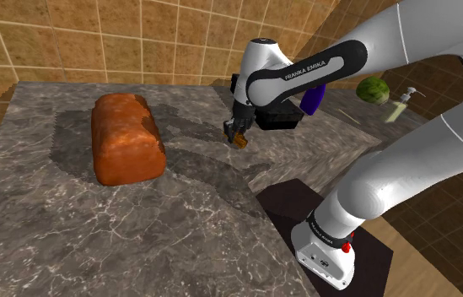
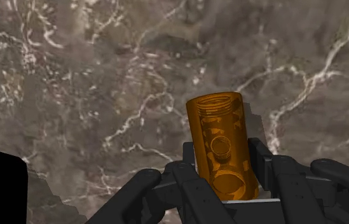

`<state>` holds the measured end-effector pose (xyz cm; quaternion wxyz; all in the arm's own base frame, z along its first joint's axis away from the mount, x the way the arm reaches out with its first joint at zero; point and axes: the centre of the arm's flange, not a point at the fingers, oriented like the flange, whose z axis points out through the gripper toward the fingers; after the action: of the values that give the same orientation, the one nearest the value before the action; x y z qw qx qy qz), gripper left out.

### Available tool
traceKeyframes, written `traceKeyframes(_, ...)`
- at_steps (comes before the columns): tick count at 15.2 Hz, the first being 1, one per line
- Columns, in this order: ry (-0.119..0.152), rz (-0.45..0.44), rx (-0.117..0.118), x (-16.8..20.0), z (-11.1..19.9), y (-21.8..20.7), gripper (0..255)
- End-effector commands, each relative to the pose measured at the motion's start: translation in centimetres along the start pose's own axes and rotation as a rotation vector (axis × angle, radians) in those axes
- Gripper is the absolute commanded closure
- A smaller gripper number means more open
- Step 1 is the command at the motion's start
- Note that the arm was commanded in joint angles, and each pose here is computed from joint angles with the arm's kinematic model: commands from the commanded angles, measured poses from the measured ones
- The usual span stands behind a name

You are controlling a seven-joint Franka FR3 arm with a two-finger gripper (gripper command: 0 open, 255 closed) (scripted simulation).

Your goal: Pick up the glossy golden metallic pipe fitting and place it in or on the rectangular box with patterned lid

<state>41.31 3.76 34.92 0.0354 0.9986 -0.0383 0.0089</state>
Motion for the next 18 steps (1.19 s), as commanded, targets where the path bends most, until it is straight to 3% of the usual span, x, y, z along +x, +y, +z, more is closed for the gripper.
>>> traceKeyframes(1, 0.000, 0.000, 0.000, 0.0, 0.0, 0.0, 255)
traceKeyframes(18, 0.000, 0.000, 0.000, 0.2, -9.0, 0.6, 255)
